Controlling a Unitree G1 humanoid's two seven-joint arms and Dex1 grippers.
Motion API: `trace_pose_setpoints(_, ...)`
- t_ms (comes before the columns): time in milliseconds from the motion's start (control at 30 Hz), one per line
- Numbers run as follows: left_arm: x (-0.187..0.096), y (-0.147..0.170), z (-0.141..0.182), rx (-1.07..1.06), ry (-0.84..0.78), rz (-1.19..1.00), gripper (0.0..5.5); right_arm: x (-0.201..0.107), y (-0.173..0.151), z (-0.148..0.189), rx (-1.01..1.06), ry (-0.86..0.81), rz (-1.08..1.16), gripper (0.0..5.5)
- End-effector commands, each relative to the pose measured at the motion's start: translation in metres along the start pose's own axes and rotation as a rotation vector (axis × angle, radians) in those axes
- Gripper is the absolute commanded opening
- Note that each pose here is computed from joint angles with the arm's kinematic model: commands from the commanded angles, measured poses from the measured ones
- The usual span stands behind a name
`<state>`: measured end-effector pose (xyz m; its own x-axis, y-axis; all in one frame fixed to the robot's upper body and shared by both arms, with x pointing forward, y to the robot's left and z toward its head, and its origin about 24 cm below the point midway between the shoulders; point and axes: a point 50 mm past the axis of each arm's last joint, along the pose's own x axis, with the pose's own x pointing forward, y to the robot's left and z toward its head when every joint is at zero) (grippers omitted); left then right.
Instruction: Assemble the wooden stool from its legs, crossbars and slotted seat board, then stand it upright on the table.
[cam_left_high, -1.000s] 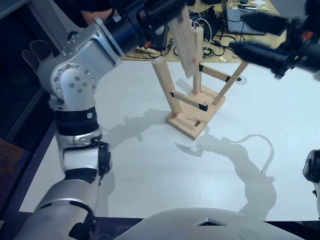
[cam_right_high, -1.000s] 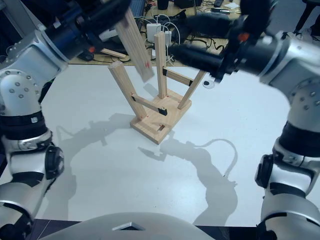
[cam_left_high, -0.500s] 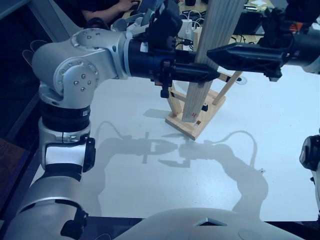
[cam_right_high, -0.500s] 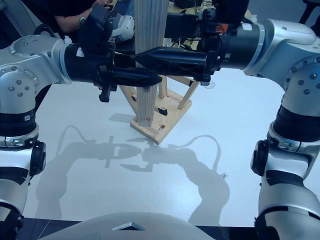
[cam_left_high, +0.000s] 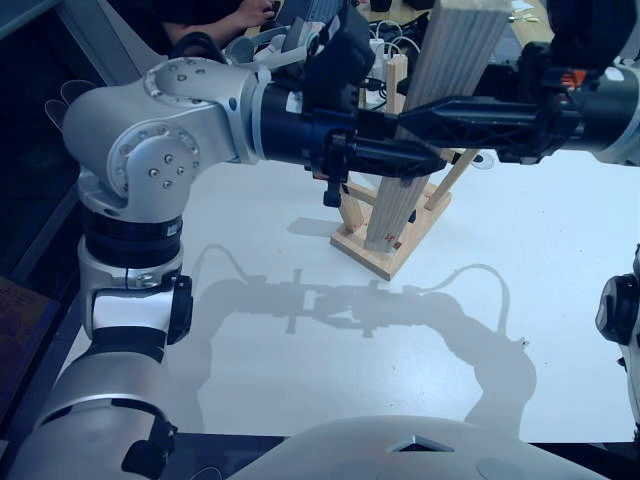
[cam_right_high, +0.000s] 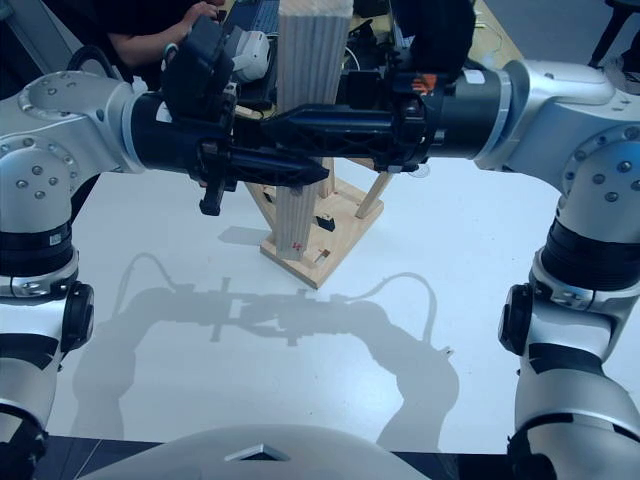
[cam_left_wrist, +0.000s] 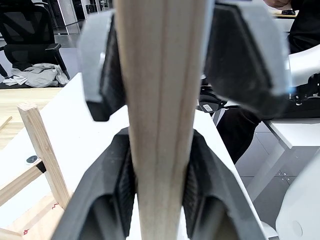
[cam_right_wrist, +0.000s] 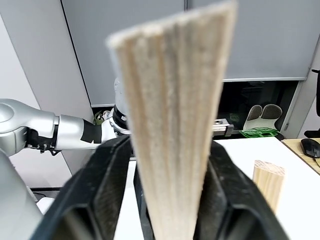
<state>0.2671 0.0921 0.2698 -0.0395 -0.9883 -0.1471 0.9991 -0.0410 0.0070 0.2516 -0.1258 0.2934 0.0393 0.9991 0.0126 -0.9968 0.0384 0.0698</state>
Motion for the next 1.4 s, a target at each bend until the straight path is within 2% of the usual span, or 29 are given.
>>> trace_pose_setpoints(33,0.001,-0.001,0.007,0.024,-0.013,0.01,1.0,0.0,0.001,0.0,0.0,-0.011,-0.003,1.28)
trace_pose_setpoints(100,0.002,-0.002,0.01,0.03,-0.024,0.008,1.0,0.0,0.001,0.0,-0.001,-0.014,-0.007,1.04)
trace_pose_setpoints(200,0.003,0.002,0.014,0.055,-0.048,0.052,1.0,0.0,0.0,0.001,-0.006,-0.026,-0.017,1.03)
trace_pose_setpoints(233,0.003,0.005,0.015,0.058,-0.059,0.083,1.37,0.0,0.0,0.001,-0.008,-0.032,-0.023,1.03)
trace_pose_setpoints(433,-0.013,0.016,0.019,0.046,-0.159,0.243,2.26,-0.008,-0.01,0.007,-0.054,-0.104,-0.14,1.0)
trace_pose_setpoints(567,-0.037,0.016,0.009,-0.023,-0.326,0.356,2.28,-0.024,-0.017,0.014,-0.076,-0.21,-0.274,1.0)
trace_pose_setpoints(633,-0.049,0.02,0.008,-0.067,-0.463,0.426,2.28,-0.033,-0.02,0.015,-0.075,-0.25,-0.331,1.0)
trace_pose_setpoints(700,-0.067,0.035,0.011,-0.117,-0.638,0.553,2.28,-0.04,-0.022,0.016,-0.076,-0.278,-0.383,1.0)
trace_pose_setpoints(767,-0.092,0.063,0.003,-0.187,-0.756,0.824,2.28,-0.045,-0.026,0.015,-0.081,-0.298,-0.435,1.0)
trace_pose_setpoints(800,-0.103,0.081,-0.01,-0.217,-0.731,1.014,2.28,-0.046,-0.029,0.014,-0.087,-0.307,-0.468,1.0)
trace_pose_setpoints(867,-0.113,0.105,-0.046,-0.201,-0.512,1.305,2.28,-0.048,-0.034,0.011,-0.095,-0.329,-0.527,0.99)
trace_pose_setpoints(967,-0.105,0.115,-0.091,-0.057,-0.131,1.418,2.28,-0.047,-0.038,0.005,-0.093,-0.344,-0.578,0.99)
trace_pose_setpoints(1067,-0.087,0.113,-0.119,-0.051,0.013,1.319,2.28,-0.053,-0.041,-0.004,-0.085,-0.333,-0.642,0.99)
trace_pose_setpoints(1200,-0.06,0.099,-0.132,-0.084,0.074,1.081,2.28,-0.071,-0.047,-0.029,-0.039,-0.293,-0.763,0.99)
trace_pose_setpoints(1400,-0.047,0.08,-0.142,-0.149,0.129,0.91,2.28,-0.101,-0.044,-0.074,0.088,-0.264,-0.923,0.99)
